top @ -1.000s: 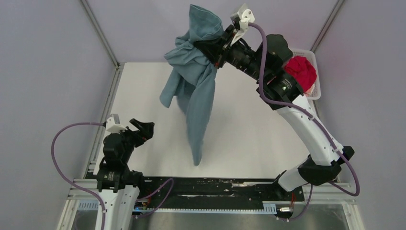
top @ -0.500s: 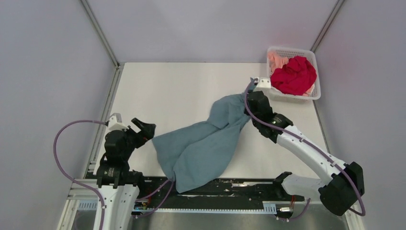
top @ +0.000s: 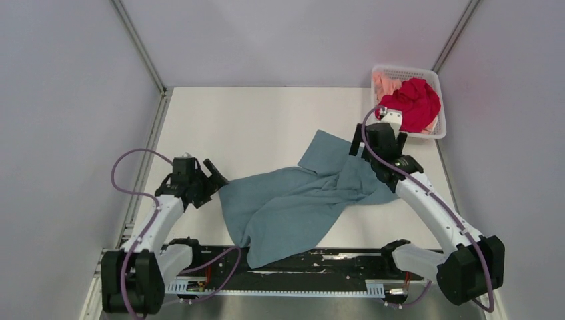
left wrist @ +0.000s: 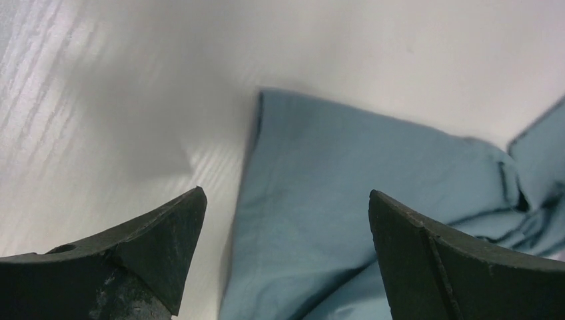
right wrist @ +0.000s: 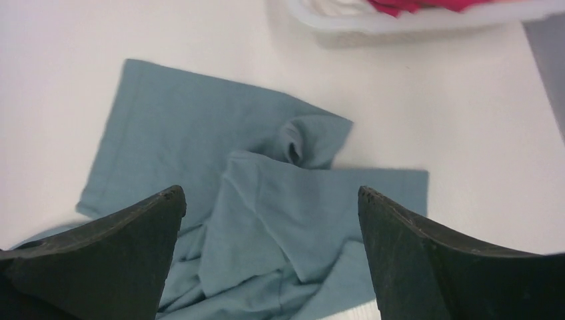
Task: Fold and stack the t-shirts
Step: Move the tshirt to the center of the board, then flatten out the tshirt
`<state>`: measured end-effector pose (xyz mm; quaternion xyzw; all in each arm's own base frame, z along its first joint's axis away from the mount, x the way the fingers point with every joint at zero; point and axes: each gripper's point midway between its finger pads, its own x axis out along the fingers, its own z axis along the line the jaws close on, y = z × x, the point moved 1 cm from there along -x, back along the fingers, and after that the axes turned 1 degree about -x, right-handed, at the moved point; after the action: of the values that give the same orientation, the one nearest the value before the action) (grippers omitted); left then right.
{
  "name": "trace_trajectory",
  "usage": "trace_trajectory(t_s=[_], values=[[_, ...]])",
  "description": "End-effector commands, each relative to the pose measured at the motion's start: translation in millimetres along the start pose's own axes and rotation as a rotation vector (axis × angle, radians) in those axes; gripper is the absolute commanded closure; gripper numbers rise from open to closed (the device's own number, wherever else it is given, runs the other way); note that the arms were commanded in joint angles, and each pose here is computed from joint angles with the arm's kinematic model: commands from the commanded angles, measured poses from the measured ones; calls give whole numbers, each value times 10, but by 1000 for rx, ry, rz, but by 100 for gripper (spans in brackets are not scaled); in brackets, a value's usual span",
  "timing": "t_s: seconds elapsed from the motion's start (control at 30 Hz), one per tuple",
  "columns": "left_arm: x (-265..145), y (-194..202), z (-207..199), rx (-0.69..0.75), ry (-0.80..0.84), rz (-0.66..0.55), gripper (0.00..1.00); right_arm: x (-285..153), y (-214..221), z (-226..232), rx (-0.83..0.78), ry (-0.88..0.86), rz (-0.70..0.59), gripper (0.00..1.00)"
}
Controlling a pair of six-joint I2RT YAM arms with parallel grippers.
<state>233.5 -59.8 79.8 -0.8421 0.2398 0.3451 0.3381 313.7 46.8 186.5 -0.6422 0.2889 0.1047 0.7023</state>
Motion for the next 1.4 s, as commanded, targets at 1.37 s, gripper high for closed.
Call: trace_trajectory(t_s=[1.37], values=[[855,648,40,36,-594,393,32,1539,-75,1416,-143,-299,139,1]])
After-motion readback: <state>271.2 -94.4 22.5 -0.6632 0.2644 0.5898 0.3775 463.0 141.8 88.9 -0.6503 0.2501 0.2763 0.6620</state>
